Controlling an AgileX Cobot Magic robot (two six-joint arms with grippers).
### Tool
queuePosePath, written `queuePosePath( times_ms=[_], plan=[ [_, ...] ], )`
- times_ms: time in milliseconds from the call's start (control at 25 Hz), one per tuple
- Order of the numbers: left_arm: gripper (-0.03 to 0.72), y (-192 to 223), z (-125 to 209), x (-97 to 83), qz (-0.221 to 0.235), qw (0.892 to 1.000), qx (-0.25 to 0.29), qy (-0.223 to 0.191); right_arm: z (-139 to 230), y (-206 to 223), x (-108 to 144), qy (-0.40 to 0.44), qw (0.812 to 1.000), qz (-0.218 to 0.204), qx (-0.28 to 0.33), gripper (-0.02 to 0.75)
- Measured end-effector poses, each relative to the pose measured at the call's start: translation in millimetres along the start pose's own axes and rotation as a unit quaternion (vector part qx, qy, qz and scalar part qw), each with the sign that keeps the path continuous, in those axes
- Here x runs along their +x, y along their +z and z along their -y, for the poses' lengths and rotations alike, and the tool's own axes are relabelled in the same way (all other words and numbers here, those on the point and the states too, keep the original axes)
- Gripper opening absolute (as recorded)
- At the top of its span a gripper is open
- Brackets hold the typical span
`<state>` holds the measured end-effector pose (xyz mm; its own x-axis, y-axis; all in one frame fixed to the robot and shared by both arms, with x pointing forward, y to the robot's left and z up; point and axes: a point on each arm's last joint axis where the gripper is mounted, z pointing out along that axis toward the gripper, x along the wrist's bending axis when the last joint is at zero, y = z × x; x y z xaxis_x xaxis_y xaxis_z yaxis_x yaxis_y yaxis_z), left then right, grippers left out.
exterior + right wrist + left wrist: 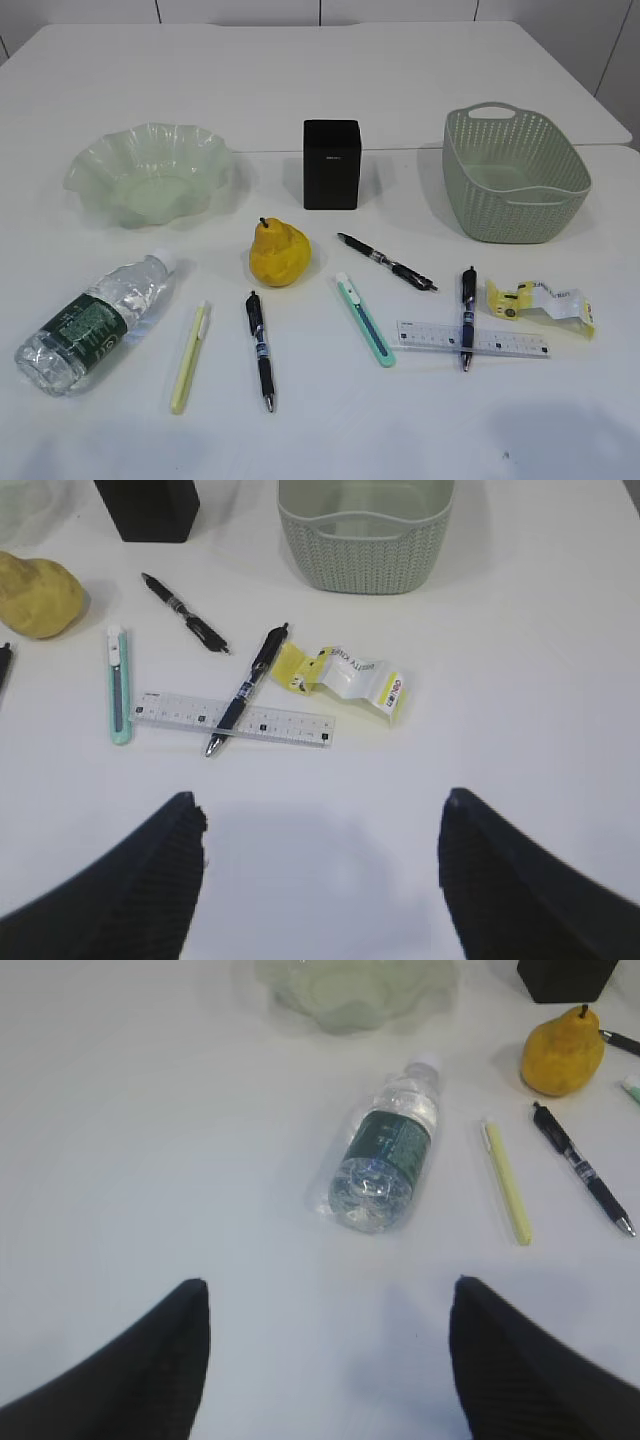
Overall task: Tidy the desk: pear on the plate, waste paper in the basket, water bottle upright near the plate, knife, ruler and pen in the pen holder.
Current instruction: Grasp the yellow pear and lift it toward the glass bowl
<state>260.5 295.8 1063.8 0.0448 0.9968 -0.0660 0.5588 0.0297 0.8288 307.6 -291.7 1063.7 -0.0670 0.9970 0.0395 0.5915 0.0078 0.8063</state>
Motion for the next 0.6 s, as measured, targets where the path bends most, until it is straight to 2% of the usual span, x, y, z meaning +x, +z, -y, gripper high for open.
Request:
queuePosePath(
  times_ms=[360, 600],
  plan=[
    [0.528, 37.3, -19.4, 0.6, -0.001, 0.995, 0.100, -0.010, -5.1, 7.1, 0.5, -0.004, 1.000, -0.004, 0.001, 0.543],
    [0.528, 52.2, -25.5, 1.2, -0.003, 0.991, 0.131, -0.012, -7.9, 21.5, 0.7, -0.001, 0.999, -0.008, 0.048, 0.543]
  ],
)
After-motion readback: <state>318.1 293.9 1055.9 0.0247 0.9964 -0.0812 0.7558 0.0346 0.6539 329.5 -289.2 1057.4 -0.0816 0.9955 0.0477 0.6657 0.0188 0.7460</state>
